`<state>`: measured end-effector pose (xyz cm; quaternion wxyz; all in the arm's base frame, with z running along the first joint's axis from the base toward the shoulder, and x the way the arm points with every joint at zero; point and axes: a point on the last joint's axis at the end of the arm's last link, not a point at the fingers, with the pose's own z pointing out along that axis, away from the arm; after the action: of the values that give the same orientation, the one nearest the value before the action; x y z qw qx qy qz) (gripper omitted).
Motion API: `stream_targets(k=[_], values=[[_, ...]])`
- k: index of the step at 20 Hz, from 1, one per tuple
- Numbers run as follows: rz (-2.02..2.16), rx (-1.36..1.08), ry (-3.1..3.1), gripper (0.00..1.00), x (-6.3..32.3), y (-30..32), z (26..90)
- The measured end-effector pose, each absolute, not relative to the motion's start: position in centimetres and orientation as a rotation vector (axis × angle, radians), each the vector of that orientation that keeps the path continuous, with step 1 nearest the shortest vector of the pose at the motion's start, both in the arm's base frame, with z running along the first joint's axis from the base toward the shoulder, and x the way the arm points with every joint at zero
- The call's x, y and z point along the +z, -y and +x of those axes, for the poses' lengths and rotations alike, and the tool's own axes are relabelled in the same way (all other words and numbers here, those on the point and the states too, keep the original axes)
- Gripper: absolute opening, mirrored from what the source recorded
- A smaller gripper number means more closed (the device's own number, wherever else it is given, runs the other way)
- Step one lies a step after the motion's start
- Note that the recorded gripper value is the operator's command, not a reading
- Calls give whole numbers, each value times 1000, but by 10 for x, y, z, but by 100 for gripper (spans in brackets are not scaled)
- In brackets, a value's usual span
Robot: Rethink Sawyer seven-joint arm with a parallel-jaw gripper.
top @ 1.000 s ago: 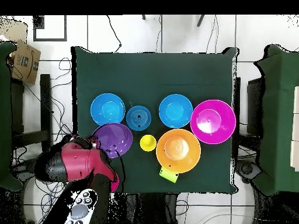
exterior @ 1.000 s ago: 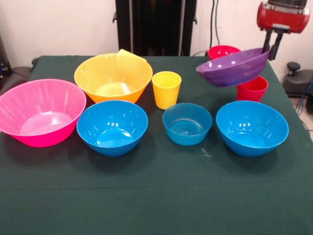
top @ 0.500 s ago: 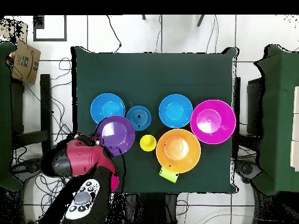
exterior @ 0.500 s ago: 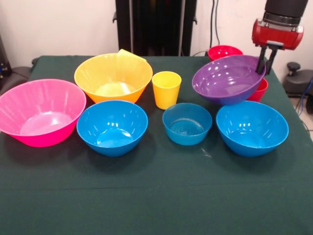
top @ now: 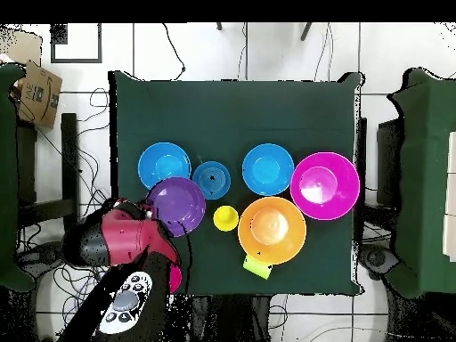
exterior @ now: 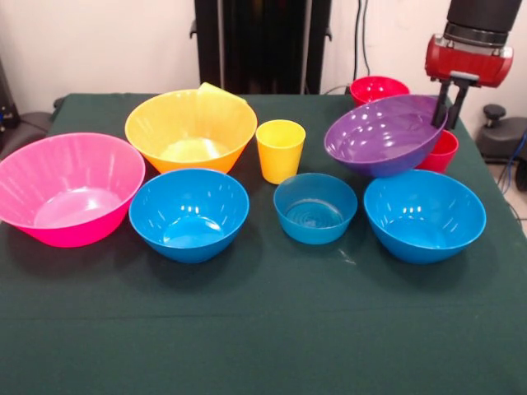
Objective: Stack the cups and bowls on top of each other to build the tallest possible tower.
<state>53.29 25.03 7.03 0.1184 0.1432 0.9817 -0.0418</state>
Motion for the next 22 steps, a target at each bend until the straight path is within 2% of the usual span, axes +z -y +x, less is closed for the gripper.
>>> stream_targets(k=[22], values=[[439,-106,-2832,0,82,-259,547]])
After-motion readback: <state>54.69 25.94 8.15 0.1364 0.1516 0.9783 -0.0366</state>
